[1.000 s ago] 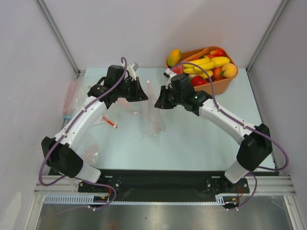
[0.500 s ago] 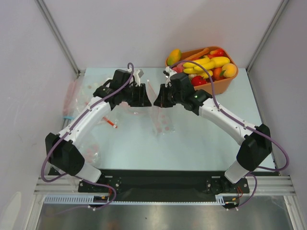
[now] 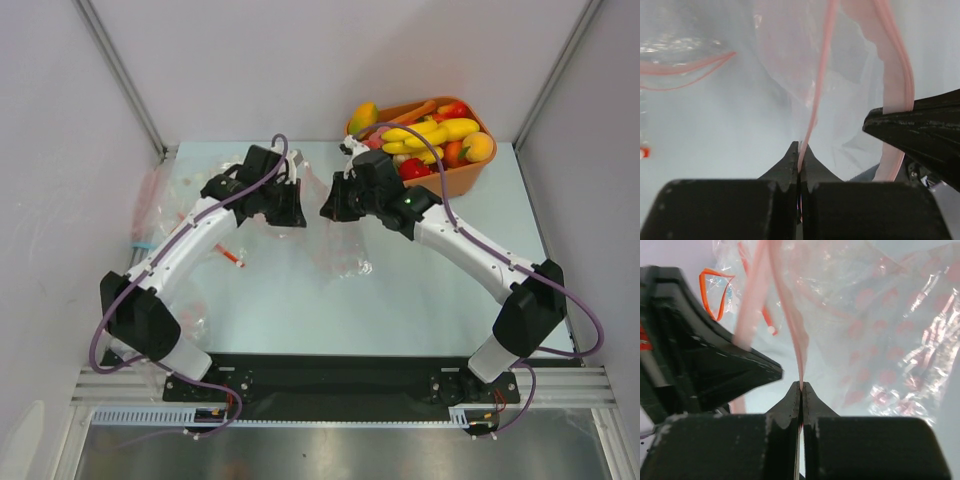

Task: Place the food in the zip-top bag and seal the zipper
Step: Open the zipper of the food storage bag at the center of the board.

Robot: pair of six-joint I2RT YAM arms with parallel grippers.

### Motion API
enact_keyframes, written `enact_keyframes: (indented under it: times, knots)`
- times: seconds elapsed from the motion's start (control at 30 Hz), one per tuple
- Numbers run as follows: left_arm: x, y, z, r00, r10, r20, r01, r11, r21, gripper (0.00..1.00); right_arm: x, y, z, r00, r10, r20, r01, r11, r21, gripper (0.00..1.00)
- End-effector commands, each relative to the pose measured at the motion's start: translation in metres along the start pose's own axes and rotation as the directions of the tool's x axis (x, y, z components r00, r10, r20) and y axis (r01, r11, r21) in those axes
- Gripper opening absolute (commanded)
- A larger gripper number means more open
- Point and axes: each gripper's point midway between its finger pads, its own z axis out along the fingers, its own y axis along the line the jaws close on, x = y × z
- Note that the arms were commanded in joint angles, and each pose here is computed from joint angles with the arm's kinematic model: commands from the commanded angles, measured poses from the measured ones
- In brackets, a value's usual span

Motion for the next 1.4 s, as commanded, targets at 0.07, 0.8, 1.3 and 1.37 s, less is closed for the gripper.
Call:
enact_keyframes:
  times: [0.07,0.8,1.3,1.37]
  knots:
    - [-0.027,0.027,-0.063,0.992,0.061,0.108,-0.031,0.966,-0.256,0.0,-0.032,0.019,-0.008,0.997,-0.006,0.081,0.011,0.998,-0.069,0.0]
    - [-0.031,0.009,-0.009,0.998,0.051,0.027,-0.046,0.984,-0.17,0.0,0.017,-0.044,0.033,0.979,0.194,-0.068,-0.199,0.978,-0.063,0.04]
    - [-0.035,-0.013,-0.003,0.998,0.025,-0.059,-0.031,0.994,-0.101,0.0,0.03,-0.108,0.027,0.99,0.113,-0.084,-0.092,0.971,0.221,0.31]
    - [-0.037,-0.016,-0.01,0.998,0.024,-0.055,-0.029,0.995,-0.097,0.0,0.031,-0.101,0.03,0.99,0.108,-0.092,-0.09,0.98,0.175,0.38]
